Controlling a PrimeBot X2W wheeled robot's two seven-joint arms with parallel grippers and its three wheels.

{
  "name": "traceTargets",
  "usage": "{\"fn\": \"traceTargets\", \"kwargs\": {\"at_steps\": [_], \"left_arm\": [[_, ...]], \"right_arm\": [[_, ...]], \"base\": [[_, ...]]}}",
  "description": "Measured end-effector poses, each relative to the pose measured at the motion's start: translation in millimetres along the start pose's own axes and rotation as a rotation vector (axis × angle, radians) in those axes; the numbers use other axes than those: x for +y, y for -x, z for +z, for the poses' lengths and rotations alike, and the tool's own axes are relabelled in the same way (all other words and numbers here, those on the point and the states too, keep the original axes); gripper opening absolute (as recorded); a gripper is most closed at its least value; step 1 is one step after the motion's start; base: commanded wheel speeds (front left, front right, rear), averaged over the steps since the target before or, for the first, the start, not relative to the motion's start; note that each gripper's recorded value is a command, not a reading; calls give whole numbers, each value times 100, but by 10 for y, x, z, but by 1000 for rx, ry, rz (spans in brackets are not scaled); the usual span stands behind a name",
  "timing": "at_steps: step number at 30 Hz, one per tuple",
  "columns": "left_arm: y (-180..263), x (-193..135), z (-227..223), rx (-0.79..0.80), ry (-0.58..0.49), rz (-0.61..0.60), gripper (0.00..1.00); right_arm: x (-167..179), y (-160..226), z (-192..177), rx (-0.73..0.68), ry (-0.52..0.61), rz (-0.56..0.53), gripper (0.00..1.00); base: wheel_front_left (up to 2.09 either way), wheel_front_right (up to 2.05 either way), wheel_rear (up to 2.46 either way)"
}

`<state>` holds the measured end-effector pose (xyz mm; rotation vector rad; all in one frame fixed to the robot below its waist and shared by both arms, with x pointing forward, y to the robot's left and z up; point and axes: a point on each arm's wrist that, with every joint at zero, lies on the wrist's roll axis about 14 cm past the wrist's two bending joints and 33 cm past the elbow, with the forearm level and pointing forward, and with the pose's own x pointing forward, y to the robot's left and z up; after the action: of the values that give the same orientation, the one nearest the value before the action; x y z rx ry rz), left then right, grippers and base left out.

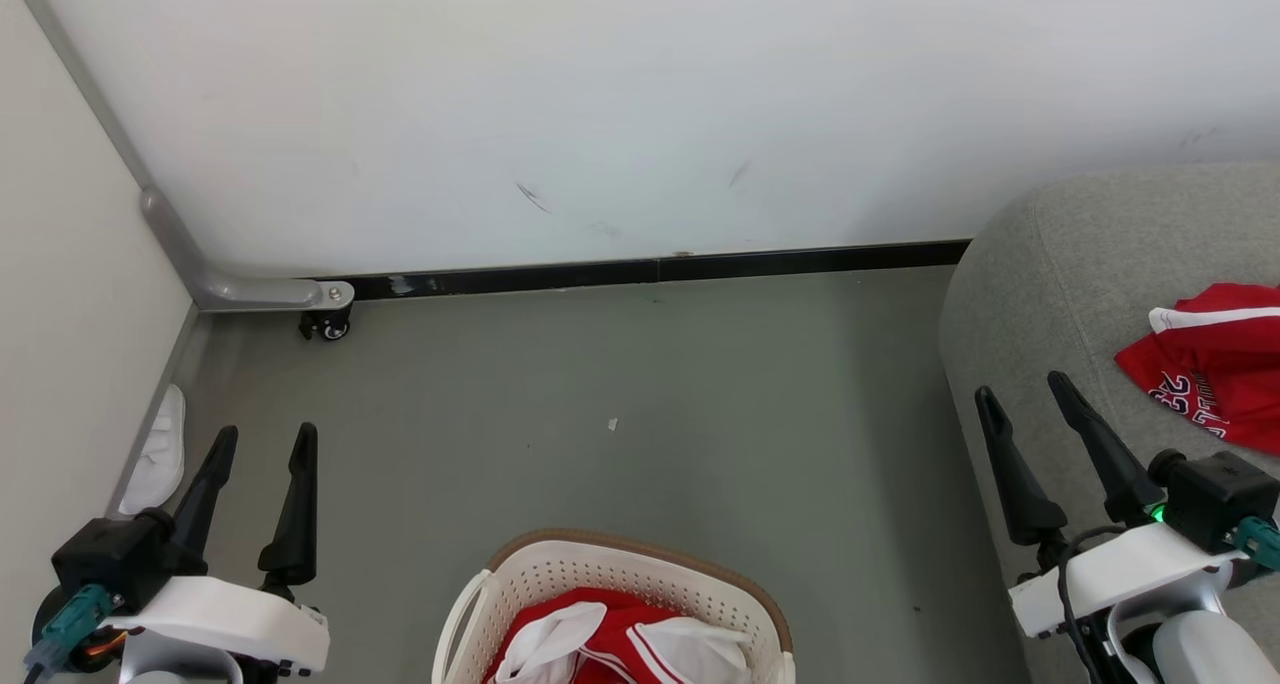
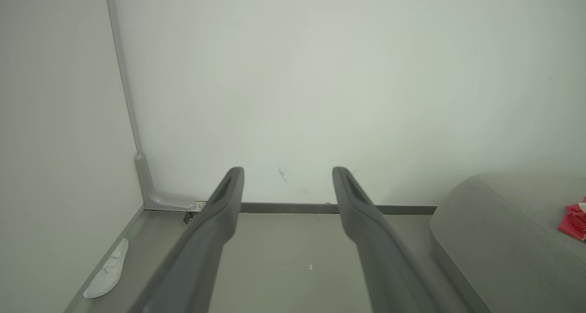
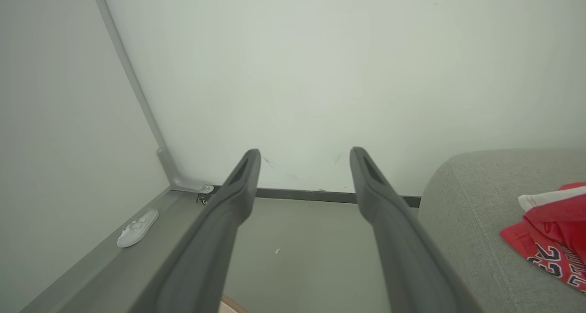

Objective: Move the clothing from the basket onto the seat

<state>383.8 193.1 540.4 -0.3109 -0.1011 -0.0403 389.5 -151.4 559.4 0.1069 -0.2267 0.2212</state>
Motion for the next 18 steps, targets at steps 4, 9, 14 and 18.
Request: {"fn": "traceTargets", "kwargs": {"at_steps": [4,9,14,18], "left_arm": [[14,7,-6,-1,-1,5,100],[4,-13,22,-15,18,4,100],[6,-23,27,-20,15,-2,100],[5,-28,32,-23,3,-8,100]], "right_arm": [[18,18,-12,3,1,1,100],[25,12,26,-9,8,4,100],[24,9,61,-19,18,5,100],[21,10,71,-23,17,2,100]], "base": [[0,0,0],[0,0,0],[0,0,0],[0,0,0]]}}
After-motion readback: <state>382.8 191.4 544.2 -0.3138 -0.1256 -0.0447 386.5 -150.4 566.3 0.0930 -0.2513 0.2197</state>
